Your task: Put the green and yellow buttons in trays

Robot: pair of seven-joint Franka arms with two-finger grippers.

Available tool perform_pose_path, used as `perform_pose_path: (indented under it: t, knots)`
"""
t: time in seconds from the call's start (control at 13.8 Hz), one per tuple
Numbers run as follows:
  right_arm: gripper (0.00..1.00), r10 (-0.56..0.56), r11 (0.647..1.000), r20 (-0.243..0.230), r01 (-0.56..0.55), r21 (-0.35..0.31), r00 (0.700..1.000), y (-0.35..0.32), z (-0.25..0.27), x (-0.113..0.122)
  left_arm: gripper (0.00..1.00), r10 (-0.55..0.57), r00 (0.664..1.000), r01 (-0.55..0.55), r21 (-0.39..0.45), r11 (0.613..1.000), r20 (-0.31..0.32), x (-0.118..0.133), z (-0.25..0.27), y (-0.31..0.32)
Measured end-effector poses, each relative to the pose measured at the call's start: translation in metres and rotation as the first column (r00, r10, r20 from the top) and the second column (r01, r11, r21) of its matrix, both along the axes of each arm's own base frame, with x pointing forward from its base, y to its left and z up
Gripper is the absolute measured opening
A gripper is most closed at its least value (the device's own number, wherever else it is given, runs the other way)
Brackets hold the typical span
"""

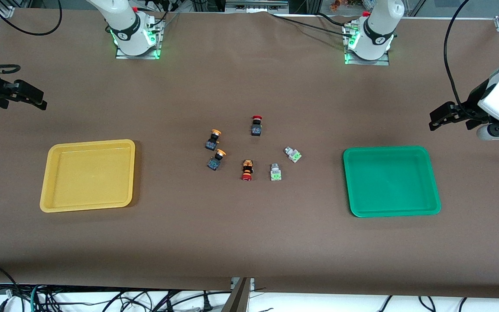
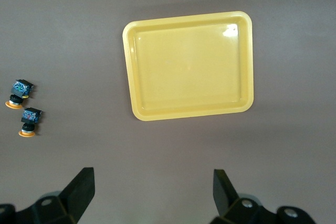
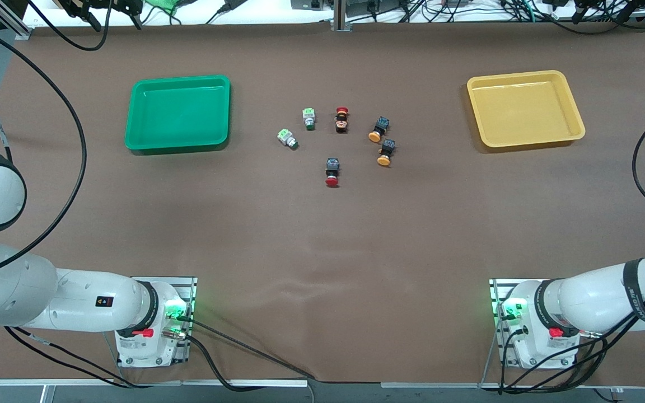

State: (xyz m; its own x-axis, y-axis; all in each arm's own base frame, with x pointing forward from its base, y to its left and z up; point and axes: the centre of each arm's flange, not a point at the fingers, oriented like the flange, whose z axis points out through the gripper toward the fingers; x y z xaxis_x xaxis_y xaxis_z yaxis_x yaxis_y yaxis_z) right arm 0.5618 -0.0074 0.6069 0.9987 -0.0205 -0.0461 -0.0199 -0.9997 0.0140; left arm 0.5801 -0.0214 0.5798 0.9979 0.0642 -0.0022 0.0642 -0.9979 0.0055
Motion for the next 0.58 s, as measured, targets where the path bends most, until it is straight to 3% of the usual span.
perform_pose_path:
  t: [0.58]
  knots:
    - [1.00,-0.006,1.000,0.006,0.006,-0.001,1.000,0.0026,0.0016,0.0011,1.00,0.000,1.000,0.000,0.000,1.000,0.002,-0.0002,0.0039,0.0000]
